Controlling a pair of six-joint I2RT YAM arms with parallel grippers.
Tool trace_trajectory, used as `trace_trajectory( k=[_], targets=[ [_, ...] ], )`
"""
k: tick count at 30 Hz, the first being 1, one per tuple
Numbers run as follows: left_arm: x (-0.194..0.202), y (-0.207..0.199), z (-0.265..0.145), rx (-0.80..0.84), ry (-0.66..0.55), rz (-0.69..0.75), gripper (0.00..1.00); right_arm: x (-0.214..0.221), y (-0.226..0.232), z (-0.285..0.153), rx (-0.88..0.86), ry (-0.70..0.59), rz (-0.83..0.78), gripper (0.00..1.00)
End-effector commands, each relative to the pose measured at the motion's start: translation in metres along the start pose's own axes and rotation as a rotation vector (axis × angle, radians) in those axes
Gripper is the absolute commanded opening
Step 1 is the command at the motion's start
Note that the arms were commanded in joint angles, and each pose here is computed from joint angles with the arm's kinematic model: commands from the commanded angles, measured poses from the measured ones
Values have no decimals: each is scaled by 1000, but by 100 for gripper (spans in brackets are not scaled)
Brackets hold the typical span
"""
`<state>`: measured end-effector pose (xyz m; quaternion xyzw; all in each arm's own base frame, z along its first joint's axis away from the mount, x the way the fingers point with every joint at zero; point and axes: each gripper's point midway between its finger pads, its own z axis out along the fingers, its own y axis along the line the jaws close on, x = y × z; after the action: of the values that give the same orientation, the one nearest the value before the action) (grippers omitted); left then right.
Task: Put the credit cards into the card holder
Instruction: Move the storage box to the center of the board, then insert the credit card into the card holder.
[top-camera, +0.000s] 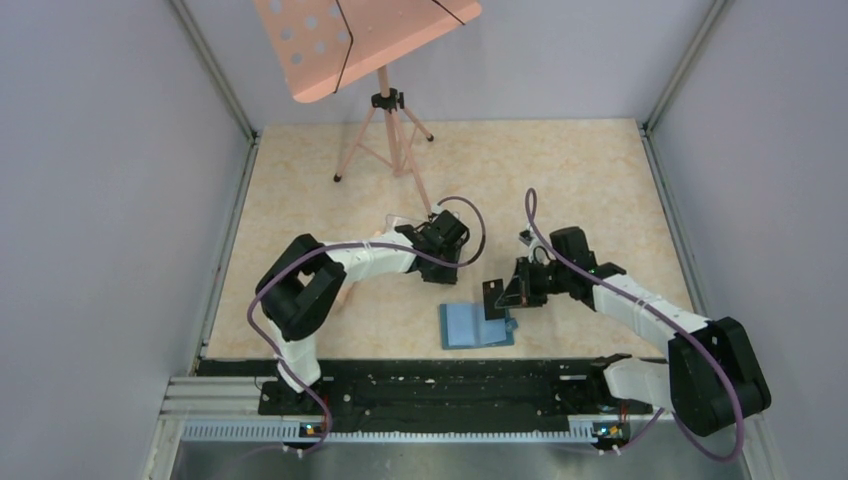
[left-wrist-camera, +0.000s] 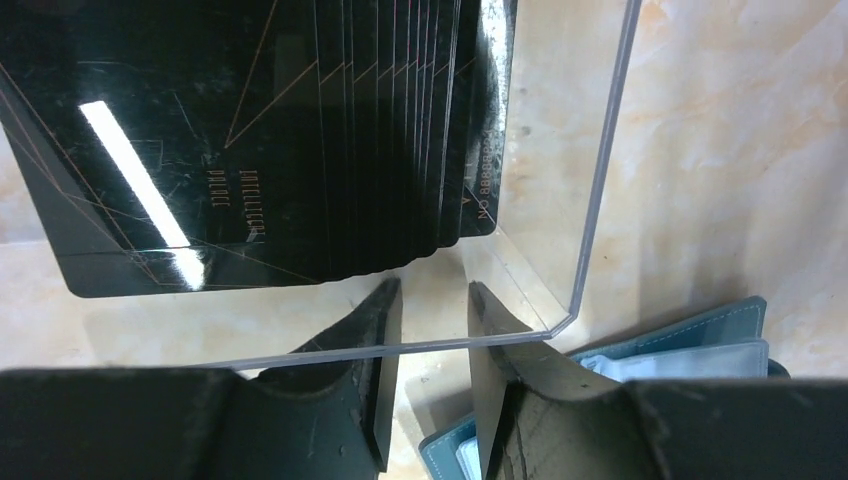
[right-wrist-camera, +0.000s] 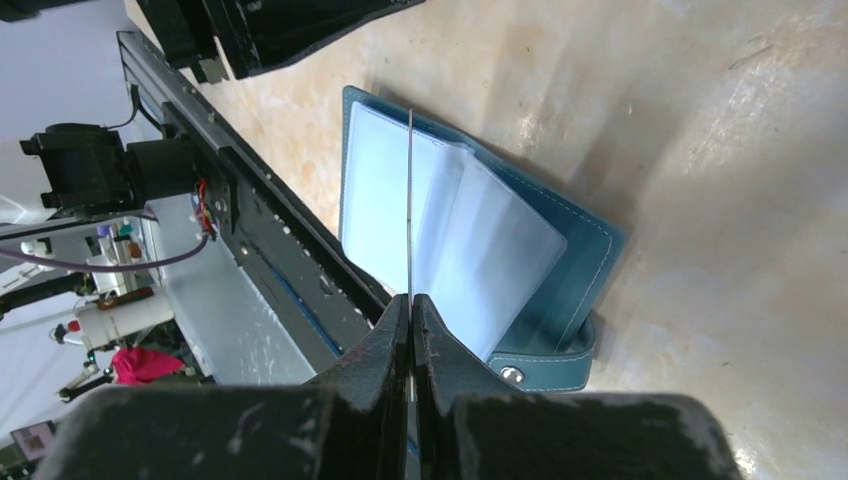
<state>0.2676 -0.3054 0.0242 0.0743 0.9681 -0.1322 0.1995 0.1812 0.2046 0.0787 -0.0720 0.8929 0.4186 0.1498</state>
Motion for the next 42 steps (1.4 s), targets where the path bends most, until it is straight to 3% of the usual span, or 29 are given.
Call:
trace_trajectory(
  k=[1,9,14,20,26,31,42],
  targets=[
    [-11,-7,-1,41,-5,-12,37,2,-1,5,-9,-12,-17,0],
    [13,-4,-32,185,59,-124,47,11,1,14,-36,-4,-5,0],
    [40,-6,-45,267,113,-178,48,16,0,21,-45,6,10,0],
    [64,-4,-50,309,165,-222,39,18,-10,28,-19,9,50,0],
    [76,-2,-44,287,231,-253,12,17,-12,37,-41,14,95,0],
    [82,-1,-35,279,258,-285,0,17,-7,41,-76,14,110,0],
    [74,-9,-16,279,263,-361,0,10,-1,43,-114,2,114,0]
  ],
)
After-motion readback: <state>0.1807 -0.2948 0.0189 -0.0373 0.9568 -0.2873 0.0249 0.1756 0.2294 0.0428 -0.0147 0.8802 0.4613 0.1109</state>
